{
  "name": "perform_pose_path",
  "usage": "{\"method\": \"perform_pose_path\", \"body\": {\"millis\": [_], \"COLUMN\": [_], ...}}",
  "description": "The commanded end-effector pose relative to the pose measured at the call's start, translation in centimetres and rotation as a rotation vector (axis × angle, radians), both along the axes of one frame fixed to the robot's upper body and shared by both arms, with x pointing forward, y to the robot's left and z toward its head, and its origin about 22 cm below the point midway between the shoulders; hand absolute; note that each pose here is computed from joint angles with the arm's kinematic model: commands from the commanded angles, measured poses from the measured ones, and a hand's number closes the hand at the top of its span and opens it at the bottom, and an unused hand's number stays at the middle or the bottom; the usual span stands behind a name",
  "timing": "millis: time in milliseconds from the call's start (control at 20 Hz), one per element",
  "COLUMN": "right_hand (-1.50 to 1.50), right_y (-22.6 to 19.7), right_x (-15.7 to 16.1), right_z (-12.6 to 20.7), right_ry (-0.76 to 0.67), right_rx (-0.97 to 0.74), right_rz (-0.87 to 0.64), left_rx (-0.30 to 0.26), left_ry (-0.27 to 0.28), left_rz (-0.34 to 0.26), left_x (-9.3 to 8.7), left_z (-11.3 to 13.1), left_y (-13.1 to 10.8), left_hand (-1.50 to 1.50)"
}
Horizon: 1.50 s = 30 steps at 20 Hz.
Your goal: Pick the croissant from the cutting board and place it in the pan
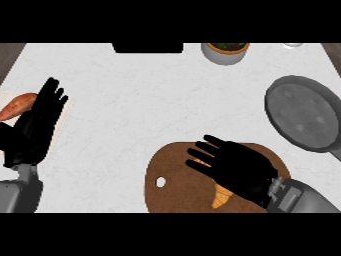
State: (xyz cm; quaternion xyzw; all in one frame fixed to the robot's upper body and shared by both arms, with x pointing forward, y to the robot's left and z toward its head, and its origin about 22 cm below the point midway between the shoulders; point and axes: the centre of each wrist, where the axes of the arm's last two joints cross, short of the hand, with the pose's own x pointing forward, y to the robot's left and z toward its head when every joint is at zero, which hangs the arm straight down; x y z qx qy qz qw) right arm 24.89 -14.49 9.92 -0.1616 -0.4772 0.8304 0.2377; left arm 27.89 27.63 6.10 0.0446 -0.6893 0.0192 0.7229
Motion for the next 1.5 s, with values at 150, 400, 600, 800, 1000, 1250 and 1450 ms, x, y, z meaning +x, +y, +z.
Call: {"method": "perform_pose_path", "body": {"millis": [150, 400, 600, 800, 1000, 1250, 1450], "right_hand": [-1.5, -1.5, -1.5, -1.5, -1.5, 1.5, 1.5], "right_y": [1.3, 0.5, 1.8, 2.9, 3.4, 4.1, 4.5], "right_x": [2.5, 1.0, 2.7, 1.1, 2.5, 2.2, 2.9], "right_z": [-2.7, -3.9, -6.6, -6.6, -7.8, -9.3, -8.8], "right_ry": [0.019, 0.018, 0.034, 0.055, 0.073, 0.087, 0.094], "right_rx": [-0.004, -0.049, -0.032, 0.002, 0.001, -0.012, 0.046], "right_rz": [0.004, 0.008, -0.006, -0.013, -0.016, 0.073, 0.112], "left_rx": [-0.007, 0.0, 0.006, -0.002, -0.01, 0.012, -0.011], "left_ry": [-0.005, 0.009, 0.014, 0.022, 0.0, -0.005, 0.008], "left_rz": [-0.001, -0.009, 0.005, -0.009, -0.005, -0.008, -0.001], "left_x": [1.8, 1.1, 0.9, 0.9, -0.5, -1.1, -0.1], "left_z": [0.4, -0.5, 1.0, -1.5, -0.2, -0.1, -0.6], "left_y": [-0.5, 0.7, -1.3, 0.0, -0.9, -0.4, 1.3], "left_hand": [0.0, 0.0, 0.0, 0.0, 0.0, 0.0, 0.0]}}
